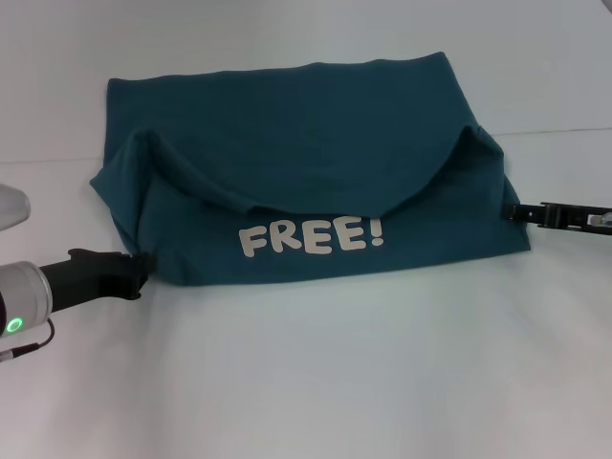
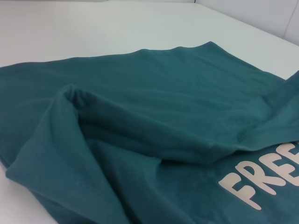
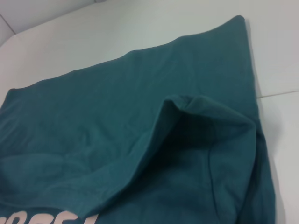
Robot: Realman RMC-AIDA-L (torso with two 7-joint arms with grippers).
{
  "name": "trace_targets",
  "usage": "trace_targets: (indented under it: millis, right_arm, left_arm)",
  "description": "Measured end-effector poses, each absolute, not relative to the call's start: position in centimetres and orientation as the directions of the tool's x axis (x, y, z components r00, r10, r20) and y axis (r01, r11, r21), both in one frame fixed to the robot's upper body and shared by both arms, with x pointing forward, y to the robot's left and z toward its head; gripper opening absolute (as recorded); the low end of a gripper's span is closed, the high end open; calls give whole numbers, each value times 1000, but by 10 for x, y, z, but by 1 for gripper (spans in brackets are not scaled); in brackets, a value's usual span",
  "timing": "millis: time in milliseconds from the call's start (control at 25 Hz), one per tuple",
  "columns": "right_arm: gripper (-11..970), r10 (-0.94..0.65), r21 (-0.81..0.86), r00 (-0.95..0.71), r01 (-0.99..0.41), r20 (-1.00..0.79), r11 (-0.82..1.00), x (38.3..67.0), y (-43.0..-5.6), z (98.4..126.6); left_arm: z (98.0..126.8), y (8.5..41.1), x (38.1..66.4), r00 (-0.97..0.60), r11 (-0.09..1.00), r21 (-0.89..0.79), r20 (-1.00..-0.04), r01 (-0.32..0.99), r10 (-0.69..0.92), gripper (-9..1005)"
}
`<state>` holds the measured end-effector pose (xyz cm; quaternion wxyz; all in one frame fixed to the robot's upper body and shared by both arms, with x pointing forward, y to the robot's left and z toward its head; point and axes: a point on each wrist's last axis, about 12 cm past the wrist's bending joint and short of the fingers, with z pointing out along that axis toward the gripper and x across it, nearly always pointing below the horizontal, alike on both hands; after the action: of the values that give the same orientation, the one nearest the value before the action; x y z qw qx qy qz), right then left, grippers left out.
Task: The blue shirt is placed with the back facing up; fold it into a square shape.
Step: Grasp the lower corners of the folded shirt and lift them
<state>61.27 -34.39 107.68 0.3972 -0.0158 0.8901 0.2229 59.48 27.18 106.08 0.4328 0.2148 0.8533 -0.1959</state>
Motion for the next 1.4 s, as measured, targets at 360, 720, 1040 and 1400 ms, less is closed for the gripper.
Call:
trace_targets:
  millis: [360, 720, 1040, 1400]
  right_arm:
    - [675, 148, 384, -683, -207, -715, 900, 612, -340, 1075]
    - [676, 153, 394, -686, -208, -711, 895, 611, -339, 1074]
    - [676, 151, 396, -690, -211, -708, 894, 611, -338, 1073]
    - [677, 151, 400, -694, -211, -704, 892, 611, -334, 1071]
  left_arm:
    - [1063, 273, 596, -540, 835, -154, -820, 527, 190, 32]
    - [1066, 276, 596, -540, 836, -149, -819, 529, 196, 31]
    - [1067, 279, 593, -542, 832, -140, -813, 536, 212, 31]
    - [1067, 280, 594, -541, 835, -136, -814, 534, 213, 32]
